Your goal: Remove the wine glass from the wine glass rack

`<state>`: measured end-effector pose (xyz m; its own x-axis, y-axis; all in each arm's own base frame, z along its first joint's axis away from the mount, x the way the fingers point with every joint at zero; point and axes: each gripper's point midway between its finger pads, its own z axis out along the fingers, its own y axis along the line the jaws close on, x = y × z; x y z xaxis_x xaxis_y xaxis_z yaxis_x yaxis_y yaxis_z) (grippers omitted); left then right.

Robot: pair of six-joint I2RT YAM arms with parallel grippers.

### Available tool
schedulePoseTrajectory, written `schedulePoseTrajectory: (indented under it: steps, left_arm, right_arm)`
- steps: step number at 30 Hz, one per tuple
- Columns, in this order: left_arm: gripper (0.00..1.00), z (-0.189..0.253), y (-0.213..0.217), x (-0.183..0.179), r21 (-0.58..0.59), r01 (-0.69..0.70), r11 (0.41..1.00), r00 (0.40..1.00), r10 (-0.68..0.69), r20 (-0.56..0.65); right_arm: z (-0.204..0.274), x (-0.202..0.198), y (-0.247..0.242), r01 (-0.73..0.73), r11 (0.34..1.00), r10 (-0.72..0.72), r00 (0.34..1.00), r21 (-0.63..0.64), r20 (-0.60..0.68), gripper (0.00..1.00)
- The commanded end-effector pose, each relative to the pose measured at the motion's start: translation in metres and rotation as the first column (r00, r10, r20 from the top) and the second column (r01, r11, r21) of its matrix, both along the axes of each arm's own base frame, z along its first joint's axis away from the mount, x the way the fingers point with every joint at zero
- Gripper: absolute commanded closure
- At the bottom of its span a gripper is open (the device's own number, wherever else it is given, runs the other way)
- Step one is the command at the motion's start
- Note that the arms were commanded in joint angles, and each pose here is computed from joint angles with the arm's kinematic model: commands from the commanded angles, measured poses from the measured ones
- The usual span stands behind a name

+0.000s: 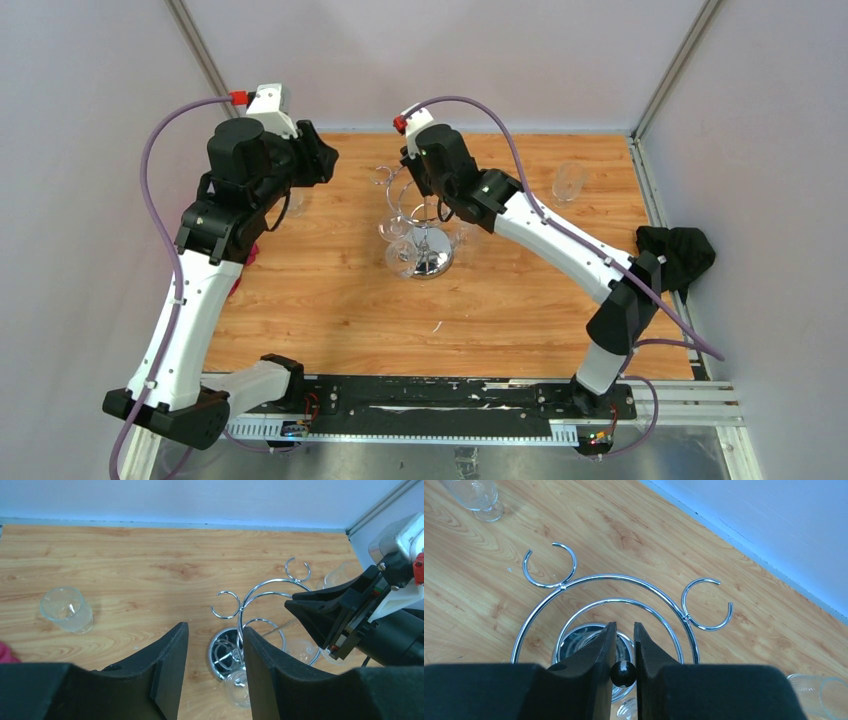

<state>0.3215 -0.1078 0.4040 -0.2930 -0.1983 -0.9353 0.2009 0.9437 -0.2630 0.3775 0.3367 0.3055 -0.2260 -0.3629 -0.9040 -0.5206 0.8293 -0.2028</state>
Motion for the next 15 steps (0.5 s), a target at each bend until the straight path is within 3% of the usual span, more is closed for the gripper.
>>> schedulePoseTrajectory:
  steps: [1, 6, 9, 15]
  left_arm:
    - [0.5, 0.007, 0.0, -0.005, 0.003, 0.01, 1.0, 0.999, -0.01, 0.035]
    - [0.5, 0.003, 0.001, -0.006, 0.004, 0.008, 1.0, 0.999, -0.008, 0.031]
    - [0.5, 0.003, 0.001, -0.007, 0.004, 0.01, 1.0, 0.999, -0.01, 0.032]
    - [0.49, 0.0, 0.001, -0.008, 0.002, 0.008, 1.0, 1.0, -0.008, 0.028]
  right_arm:
    - [0.015, 0.018, -0.009, 0.031, 0.999, -0.03, 0.998, -0.025, 0.052, 1.0]
    - [0.015, 0.015, -0.011, 0.032, 0.999, -0.031, 0.999, -0.026, 0.028, 0.97]
    - [0.018, 0.011, -0.013, 0.027, 0.999, -0.027, 0.999, -0.017, 0.027, 0.79]
    - [0.032, 0.001, -0.019, 0.023, 0.999, -0.024, 0.999, 0.025, 0.031, 0.54]
